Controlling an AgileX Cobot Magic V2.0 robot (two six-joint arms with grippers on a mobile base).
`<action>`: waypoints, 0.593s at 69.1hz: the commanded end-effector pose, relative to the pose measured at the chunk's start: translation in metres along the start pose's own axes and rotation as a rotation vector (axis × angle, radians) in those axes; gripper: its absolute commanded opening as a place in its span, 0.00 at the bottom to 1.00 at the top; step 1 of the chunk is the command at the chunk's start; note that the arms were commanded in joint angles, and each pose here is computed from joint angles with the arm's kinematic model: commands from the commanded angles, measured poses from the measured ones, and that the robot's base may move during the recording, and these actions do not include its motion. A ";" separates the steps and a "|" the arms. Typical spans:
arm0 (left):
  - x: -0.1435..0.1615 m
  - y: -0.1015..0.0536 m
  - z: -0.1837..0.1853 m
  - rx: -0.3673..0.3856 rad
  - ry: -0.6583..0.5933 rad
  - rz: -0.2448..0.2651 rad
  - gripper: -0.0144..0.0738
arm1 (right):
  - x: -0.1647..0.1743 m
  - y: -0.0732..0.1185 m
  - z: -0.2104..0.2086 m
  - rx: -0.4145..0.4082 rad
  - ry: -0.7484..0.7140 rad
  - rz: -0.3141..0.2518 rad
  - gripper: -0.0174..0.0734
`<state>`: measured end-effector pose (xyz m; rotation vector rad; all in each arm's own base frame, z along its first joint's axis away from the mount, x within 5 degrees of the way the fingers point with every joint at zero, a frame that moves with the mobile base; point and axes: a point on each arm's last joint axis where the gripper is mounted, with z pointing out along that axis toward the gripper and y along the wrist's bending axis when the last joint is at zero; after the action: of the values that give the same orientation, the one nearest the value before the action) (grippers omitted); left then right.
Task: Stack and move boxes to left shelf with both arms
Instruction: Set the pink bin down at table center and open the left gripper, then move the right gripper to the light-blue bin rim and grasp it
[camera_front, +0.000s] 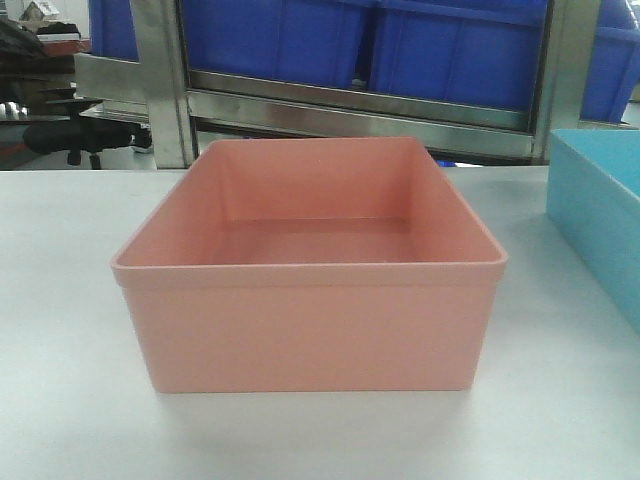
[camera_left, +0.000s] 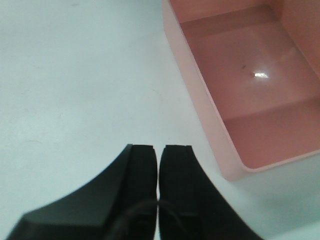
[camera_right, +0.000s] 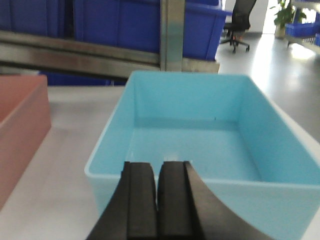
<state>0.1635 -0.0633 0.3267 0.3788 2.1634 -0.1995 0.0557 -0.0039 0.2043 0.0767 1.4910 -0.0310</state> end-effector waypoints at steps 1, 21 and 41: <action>0.003 -0.001 -0.015 0.010 -0.180 0.018 0.16 | -0.026 0.000 -0.002 0.001 -0.224 0.009 0.24; 0.029 0.000 -0.037 0.021 -0.379 0.019 0.16 | -0.099 0.003 0.001 -0.009 -0.207 0.110 0.24; 0.028 0.000 -0.038 0.022 -0.397 0.019 0.16 | -0.178 0.009 0.071 -0.021 0.150 0.105 0.32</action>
<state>0.1178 -0.0456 0.3083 0.3464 1.8853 -0.2443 0.0954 -0.0033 0.3629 0.1397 1.6419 0.0794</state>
